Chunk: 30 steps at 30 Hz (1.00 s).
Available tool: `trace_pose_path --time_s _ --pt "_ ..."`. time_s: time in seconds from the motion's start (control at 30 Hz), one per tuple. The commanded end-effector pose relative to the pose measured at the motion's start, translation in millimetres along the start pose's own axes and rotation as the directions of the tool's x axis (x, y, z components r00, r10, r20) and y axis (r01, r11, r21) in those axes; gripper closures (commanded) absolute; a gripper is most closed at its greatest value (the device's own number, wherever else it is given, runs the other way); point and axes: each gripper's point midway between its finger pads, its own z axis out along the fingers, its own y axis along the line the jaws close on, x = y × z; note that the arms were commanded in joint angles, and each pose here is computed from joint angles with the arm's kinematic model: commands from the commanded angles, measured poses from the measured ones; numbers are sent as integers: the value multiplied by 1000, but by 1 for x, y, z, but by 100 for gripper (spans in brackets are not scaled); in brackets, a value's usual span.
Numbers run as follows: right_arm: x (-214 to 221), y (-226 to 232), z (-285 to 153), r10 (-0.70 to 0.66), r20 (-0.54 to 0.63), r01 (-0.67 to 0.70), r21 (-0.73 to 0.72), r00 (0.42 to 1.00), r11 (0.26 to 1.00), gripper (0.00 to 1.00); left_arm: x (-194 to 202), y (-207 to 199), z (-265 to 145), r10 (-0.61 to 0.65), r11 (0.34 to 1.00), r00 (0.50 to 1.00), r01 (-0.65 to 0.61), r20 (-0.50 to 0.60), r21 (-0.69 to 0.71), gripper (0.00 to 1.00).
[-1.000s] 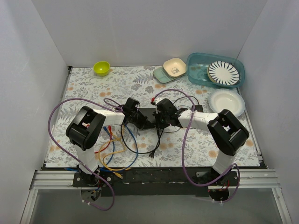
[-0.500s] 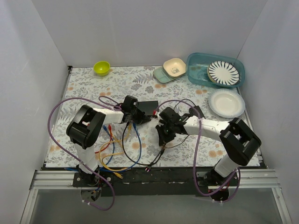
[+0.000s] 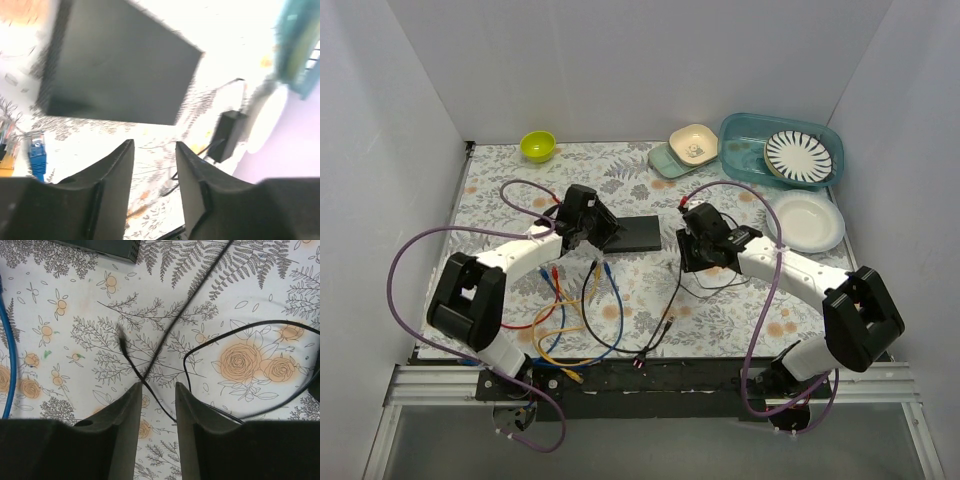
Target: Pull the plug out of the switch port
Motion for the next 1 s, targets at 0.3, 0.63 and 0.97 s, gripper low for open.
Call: trace_pose_path --time_s 0.3,0.63,0.97 --pt "-48 -52 -28 354 213 -368 24 910 930 28 -23 -33 -66 81 989 993 -91 88 119 2" --pt "-92 -114 -27 332 318 -412 230 888 882 26 14 -56 -49 111 969 988 -85 -103 233 12" --pt "-51 -175 6 265 55 -252 535 963 807 1 27 -2 -75 152 979 986 -140 -74 147 5"
